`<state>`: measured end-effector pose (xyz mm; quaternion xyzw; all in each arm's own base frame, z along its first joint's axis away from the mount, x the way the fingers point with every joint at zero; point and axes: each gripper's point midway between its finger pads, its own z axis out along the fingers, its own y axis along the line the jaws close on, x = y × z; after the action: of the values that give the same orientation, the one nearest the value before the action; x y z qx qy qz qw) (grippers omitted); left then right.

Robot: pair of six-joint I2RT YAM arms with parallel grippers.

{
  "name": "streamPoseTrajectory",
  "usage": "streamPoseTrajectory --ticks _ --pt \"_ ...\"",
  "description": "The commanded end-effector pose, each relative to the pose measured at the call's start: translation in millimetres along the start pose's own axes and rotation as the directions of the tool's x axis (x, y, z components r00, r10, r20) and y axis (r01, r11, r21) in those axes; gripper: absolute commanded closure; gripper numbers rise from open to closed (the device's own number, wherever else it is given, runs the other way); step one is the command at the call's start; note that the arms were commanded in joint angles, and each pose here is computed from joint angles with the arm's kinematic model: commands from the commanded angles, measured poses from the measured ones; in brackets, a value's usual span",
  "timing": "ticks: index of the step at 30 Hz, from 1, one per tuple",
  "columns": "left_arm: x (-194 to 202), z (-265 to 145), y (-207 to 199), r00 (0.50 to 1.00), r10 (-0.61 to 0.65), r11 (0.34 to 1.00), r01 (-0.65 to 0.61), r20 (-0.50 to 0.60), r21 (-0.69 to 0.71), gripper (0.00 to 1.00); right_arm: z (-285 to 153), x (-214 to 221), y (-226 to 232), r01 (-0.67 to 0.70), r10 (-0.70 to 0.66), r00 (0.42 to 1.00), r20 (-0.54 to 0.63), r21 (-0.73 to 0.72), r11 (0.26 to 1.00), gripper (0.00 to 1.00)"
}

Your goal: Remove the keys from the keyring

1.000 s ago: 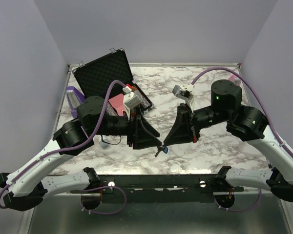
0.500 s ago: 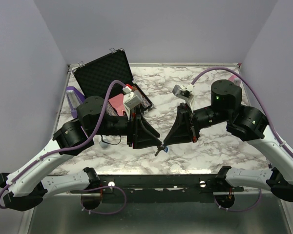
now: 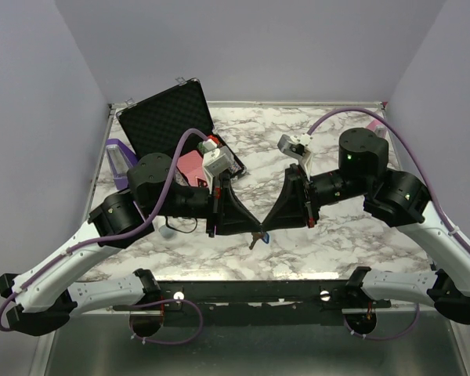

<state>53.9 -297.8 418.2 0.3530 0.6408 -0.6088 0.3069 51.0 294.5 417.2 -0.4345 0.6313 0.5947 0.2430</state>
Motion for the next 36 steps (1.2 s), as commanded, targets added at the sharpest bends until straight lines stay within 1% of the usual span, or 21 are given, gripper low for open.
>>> streamPoseTrajectory --ticks 1,2,3,6,8,10,11,12,14,18,20,23,25,28,31,36 --pt "-4 3 0 1.000 0.012 1.000 -0.012 0.002 -0.004 0.95 -2 -3 8 0.016 -0.015 1.000 0.021 -0.018 1.000 0.99" --pt "-4 3 0 1.000 0.013 1.000 -0.013 0.000 -0.005 0.99 -3 -3 9 0.020 -0.019 0.999 0.027 -0.017 1.000 0.99" --pt "-3 3 0 1.000 0.013 1.000 -0.013 -0.003 -0.005 1.00 -4 -4 10 0.024 -0.024 0.999 0.032 -0.016 1.000 0.99" --pt "-4 2 -1 1.000 0.017 1.000 -0.017 0.003 -0.008 1.00 -5 -8 10 0.031 -0.030 0.998 0.053 -0.004 1.000 0.99" --pt "-6 0 -3 1.000 0.025 1.000 -0.025 0.014 -0.009 1.00 -7 -12 12 0.036 -0.036 0.997 0.066 0.006 0.999 0.88" --pt "-8 -2 -5 0.999 0.033 0.999 -0.033 0.028 -0.010 1.00 -10 -17 15 0.050 -0.051 0.995 0.085 0.015 0.999 0.78" --pt "-9 -4 -6 0.999 0.037 0.999 -0.037 0.036 -0.011 1.00 -11 -18 14 0.052 -0.054 0.994 0.093 0.025 0.998 0.68" --pt "-11 -5 -5 0.998 0.041 0.999 -0.041 0.044 -0.018 1.00 -12 -21 16 0.059 -0.062 0.993 0.103 0.030 0.998 0.60" --pt "-15 -7 -7 0.997 0.051 0.998 -0.049 0.064 -0.025 1.00 -14 -24 15 0.065 -0.070 0.991 0.117 0.046 0.997 0.49" --pt "-18 -12 -9 0.994 0.062 0.998 -0.059 0.090 -0.032 1.00 -19 -29 15 0.070 -0.082 0.985 0.151 0.080 0.994 0.32" --pt "-20 -14 -11 0.993 0.065 0.998 -0.063 0.103 -0.028 1.00 -22 -34 13 0.071 -0.091 0.980 0.178 0.114 0.991 0.31" --pt "-23 -16 -15 0.989 0.071 0.997 -0.070 0.130 -0.015 1.00 -27 -42 4 0.051 -0.095 0.967 0.236 0.183 0.982 0.31" --pt "-26 -16 -18 0.985 0.072 0.997 -0.073 0.154 -0.002 1.00 -29 -46 3 0.032 -0.085 0.958 0.274 0.194 0.980 0.31" --pt "-31 -16 -20 0.979 0.071 0.997 -0.074 0.189 0.013 1.00 -26 -47 2 0.010 -0.062 0.950 0.306 0.170 0.985 0.34" --pt "-38 -17 -21 0.971 0.068 0.997 -0.073 0.230 0.012 1.00 -23 -44 2 -0.001 -0.045 0.948 0.316 0.143 0.990 0.39" --pt "-51 -16 -20 0.950 0.047 0.998 -0.054 0.307 0.014 1.00 -15 -42 4 -0.007 -0.022 0.952 0.306 0.091 0.996 0.42"
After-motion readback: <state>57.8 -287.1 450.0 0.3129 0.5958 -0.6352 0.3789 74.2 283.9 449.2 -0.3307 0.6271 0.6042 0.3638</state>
